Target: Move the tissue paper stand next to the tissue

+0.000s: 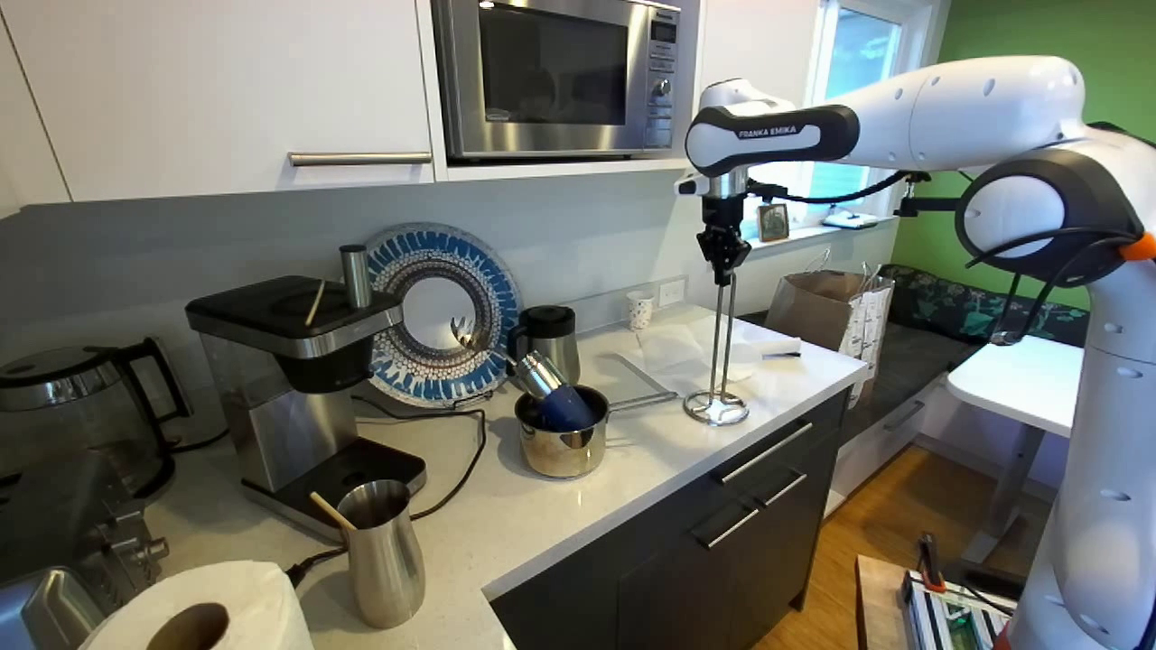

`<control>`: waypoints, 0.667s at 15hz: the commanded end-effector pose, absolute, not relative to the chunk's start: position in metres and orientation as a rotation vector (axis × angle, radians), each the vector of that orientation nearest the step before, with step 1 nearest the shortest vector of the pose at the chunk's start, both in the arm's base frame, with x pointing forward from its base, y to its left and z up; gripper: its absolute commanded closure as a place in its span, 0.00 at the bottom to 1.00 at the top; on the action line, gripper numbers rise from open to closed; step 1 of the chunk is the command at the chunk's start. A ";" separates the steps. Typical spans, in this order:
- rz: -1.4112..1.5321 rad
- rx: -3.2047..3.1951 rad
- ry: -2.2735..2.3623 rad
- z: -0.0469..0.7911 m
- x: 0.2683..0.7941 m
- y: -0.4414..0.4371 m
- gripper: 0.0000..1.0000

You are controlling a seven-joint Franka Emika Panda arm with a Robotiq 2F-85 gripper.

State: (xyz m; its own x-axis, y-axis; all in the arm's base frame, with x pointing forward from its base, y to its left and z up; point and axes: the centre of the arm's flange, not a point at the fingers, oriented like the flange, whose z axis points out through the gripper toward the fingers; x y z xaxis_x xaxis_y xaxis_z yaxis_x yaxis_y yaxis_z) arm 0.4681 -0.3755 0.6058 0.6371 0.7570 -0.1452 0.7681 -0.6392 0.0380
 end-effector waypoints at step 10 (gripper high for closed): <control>0.019 2.586 1.435 0.742 0.394 -0.260 0.97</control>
State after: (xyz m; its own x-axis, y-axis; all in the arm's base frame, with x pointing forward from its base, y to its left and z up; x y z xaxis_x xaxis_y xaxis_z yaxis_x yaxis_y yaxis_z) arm 0.4162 -0.3050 0.7189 0.5572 0.8296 -0.0350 0.8239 -0.5471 0.1478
